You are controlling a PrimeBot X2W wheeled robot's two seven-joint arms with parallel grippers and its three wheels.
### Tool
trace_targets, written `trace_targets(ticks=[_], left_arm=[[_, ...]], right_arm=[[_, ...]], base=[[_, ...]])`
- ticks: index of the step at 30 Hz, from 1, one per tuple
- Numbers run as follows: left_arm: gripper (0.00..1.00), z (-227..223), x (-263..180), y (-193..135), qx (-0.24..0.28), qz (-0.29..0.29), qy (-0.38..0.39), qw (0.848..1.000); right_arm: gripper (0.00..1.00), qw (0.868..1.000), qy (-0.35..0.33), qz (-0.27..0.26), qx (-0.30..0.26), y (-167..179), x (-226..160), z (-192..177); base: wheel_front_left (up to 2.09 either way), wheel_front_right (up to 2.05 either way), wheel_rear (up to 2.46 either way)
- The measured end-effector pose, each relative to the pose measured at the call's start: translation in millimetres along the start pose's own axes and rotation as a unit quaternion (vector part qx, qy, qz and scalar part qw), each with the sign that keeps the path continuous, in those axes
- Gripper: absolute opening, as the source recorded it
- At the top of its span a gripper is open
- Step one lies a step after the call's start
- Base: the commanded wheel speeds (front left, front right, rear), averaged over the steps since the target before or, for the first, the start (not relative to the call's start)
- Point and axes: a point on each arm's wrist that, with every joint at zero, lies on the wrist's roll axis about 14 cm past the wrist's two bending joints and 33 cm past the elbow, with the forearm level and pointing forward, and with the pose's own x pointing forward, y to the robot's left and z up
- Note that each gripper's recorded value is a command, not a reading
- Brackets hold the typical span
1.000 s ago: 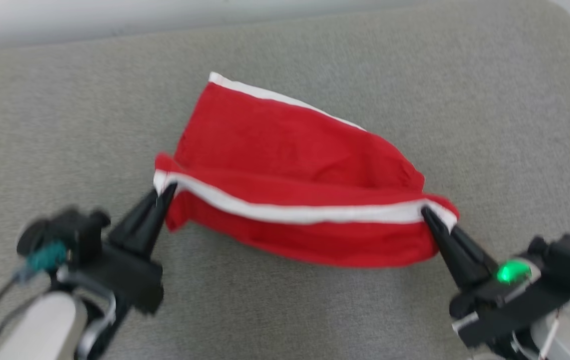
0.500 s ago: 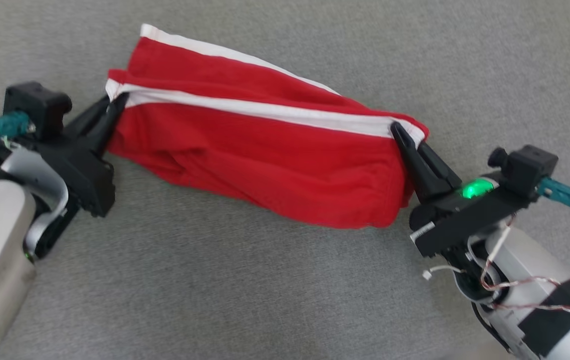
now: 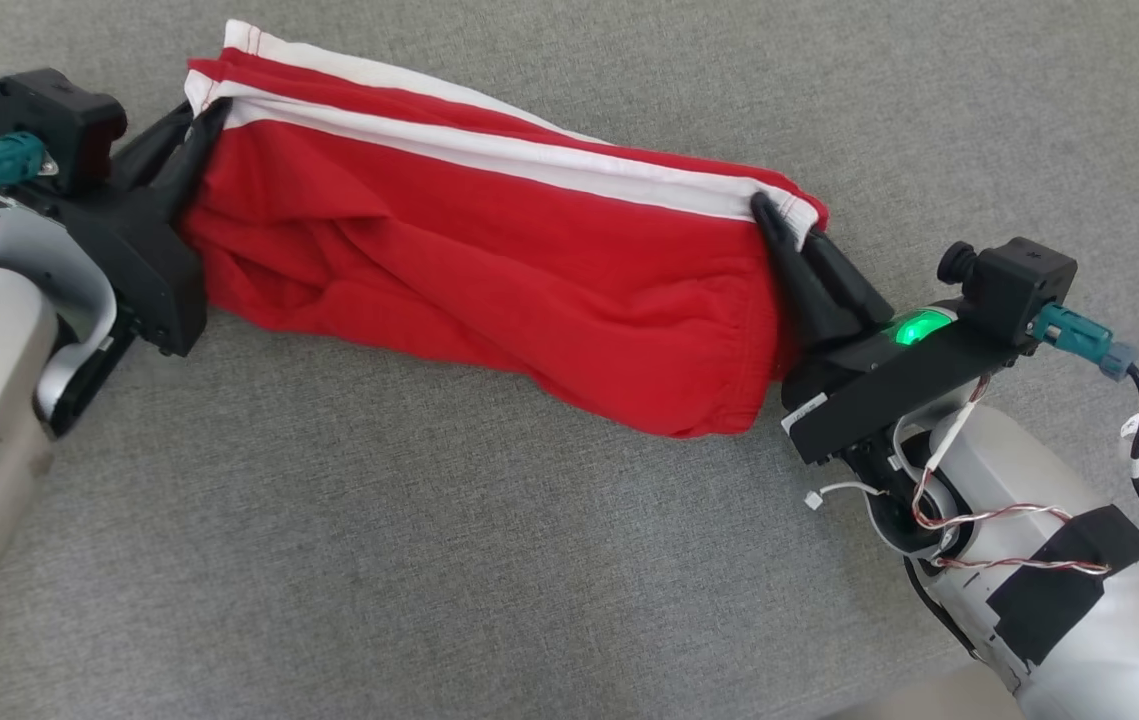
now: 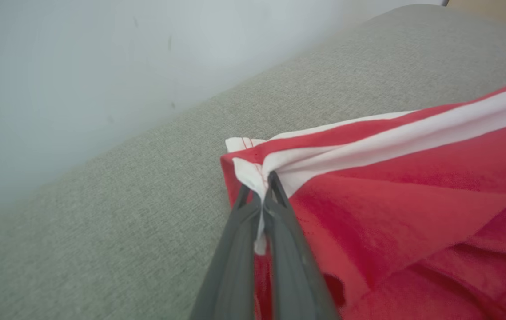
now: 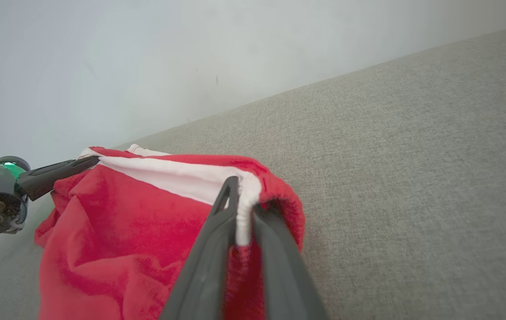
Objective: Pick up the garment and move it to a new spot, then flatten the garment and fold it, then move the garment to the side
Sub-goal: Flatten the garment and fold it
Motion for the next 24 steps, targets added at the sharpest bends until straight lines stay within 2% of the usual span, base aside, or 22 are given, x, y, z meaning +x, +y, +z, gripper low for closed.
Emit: trace_targets(ticks=[1,7,14,21,24], left_arm=[[1.00,0.4,-0.1,-1.3,0.001,-0.001,-0.001,1.000],[1.00,9.7,-11.6,4.8,-0.007,0.018,-0.019,1.000],[1.00,32.9,-31.2,11.5,-0.022,0.042,-0.050,0.998],[1.00,54.9,-61.0,17.3,-0.014,0.063,-0.068,0.996],[1.00,58.3,-65.7,16.8,-0.008,0.063,-0.069,0.996]], right_arm=[[1.00,1.000,0.000,0.002,-0.004,1.3,-0.3,0.3],[1.00,0.999,0.002,0.010,-0.031,5.0,-16.7,0.6],[1.00,0.999,-0.024,-0.008,-0.038,-0.9,-46.9,12.8],[1.00,0.993,-0.106,-0.042,-0.043,3.7,-88.0,46.8],[1.00,0.990,-0.122,-0.059,-0.039,6.5,-103.7,48.5]], base=[[0.00,0.00,0.00],[0.00,0.00,0.00],[0.00,0.00,0.00],[0.00,0.00,0.00],[0.00,0.00,0.00]])
